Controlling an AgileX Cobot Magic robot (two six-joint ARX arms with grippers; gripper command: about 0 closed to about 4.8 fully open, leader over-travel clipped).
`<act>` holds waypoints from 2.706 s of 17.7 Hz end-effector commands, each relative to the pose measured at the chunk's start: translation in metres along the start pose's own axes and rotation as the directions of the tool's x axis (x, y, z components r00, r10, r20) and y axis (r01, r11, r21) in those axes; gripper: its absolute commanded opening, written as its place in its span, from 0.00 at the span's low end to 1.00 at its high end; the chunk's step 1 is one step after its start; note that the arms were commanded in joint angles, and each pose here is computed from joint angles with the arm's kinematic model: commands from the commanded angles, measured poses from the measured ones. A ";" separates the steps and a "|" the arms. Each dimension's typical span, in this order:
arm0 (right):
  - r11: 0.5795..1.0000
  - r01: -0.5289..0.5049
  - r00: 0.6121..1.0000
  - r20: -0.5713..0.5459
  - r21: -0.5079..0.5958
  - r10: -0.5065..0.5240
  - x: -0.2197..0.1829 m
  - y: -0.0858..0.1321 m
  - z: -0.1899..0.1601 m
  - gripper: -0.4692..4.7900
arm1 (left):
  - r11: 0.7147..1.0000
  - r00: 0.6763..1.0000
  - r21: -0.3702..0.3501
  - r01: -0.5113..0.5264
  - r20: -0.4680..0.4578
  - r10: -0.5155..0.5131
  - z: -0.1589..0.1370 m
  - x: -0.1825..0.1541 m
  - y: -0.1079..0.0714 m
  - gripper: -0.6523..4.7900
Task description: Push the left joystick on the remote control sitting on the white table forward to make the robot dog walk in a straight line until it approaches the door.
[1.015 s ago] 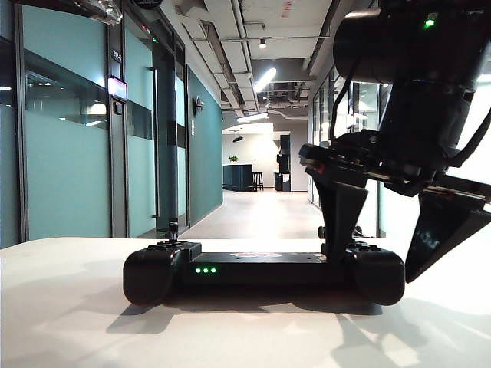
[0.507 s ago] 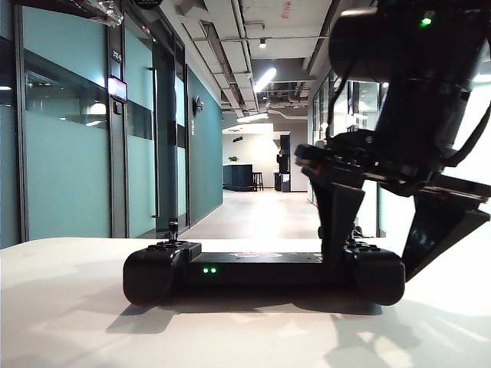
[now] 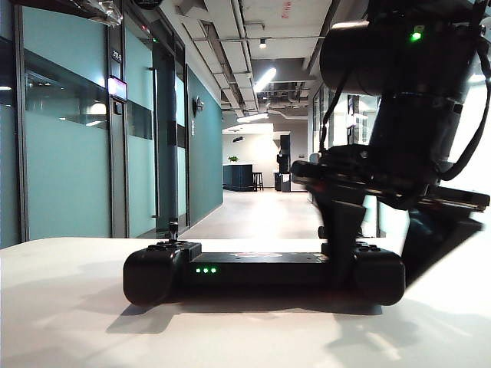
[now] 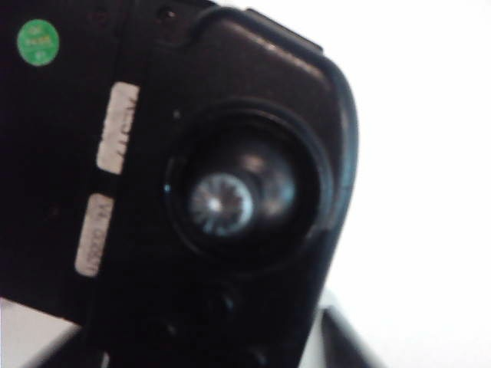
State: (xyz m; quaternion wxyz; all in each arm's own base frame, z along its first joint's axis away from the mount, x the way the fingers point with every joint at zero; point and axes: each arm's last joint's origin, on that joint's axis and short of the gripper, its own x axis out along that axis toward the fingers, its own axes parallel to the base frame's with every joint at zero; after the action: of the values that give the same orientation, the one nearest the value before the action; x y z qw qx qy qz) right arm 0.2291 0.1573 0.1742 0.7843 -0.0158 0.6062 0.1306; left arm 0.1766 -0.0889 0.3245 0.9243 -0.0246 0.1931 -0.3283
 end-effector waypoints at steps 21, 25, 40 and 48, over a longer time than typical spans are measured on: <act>0.982 0.050 0.999 0.012 0.183 -0.053 -0.007 0.000 0.003 0.19 | 0.976 0.927 0.040 0.213 -0.324 -0.189 -0.043 0.084 0.021 0.11; 0.986 0.099 0.993 0.057 0.132 -0.107 -0.018 0.003 0.014 0.19 | 0.967 0.913 0.089 0.238 -0.361 -0.192 -0.049 0.089 0.023 0.11; 0.982 0.099 0.995 -0.009 0.163 -0.098 -0.006 0.003 0.012 0.19 | 0.933 0.882 0.127 0.336 -0.391 -0.264 -0.066 0.119 0.019 0.11; 0.976 0.101 0.995 -0.014 0.193 -0.100 -0.006 0.002 0.012 0.19 | 0.913 0.838 0.104 0.395 -0.448 -0.312 -0.086 0.130 0.022 0.11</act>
State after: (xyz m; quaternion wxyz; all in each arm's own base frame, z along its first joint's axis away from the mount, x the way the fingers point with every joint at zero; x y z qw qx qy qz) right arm 0.2372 0.1596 0.1801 0.7824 0.0192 0.6218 0.0294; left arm 0.2507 -0.1444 0.2004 0.7850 0.0989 0.3488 -0.5023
